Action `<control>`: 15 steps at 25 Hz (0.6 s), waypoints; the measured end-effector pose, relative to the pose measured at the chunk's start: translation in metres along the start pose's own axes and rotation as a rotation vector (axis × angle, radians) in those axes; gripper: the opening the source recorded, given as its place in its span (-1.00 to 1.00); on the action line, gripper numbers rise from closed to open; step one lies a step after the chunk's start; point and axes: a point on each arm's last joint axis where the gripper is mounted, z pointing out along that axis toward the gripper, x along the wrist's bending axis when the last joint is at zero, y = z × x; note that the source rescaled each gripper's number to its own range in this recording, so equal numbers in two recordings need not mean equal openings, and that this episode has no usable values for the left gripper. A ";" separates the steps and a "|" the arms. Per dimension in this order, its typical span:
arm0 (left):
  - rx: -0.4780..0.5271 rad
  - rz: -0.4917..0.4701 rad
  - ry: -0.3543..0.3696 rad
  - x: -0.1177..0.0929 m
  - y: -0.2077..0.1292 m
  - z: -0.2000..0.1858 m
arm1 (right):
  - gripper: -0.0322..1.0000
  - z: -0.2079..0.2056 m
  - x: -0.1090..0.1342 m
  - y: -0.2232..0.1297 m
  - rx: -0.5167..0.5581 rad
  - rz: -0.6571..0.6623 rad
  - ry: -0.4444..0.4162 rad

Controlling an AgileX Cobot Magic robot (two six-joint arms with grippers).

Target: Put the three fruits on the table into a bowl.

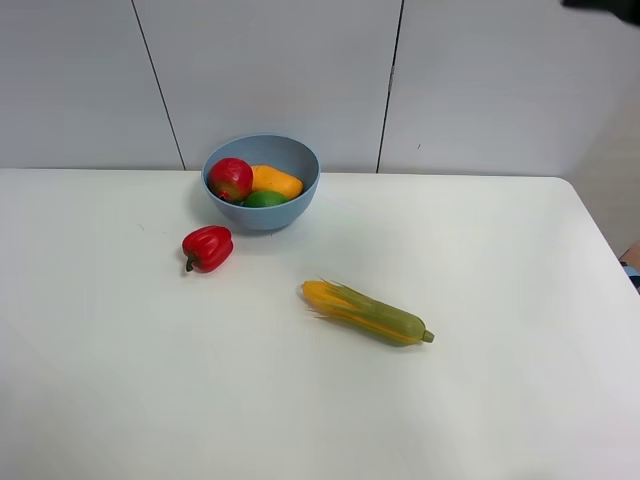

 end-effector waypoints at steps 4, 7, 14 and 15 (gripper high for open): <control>0.000 0.000 0.000 0.000 0.000 0.000 | 0.99 -0.072 -0.013 -0.070 0.045 -0.016 -0.213; 0.000 0.000 0.000 0.000 0.000 0.000 | 0.99 -0.104 -0.008 -0.115 0.075 -0.043 -0.268; 0.000 0.000 0.000 0.000 0.000 0.000 | 0.99 -0.115 -0.005 -0.177 0.078 -0.047 -0.268; 0.000 0.000 0.000 0.000 0.000 0.000 | 0.99 -0.110 -0.006 -0.181 0.098 -0.040 -0.261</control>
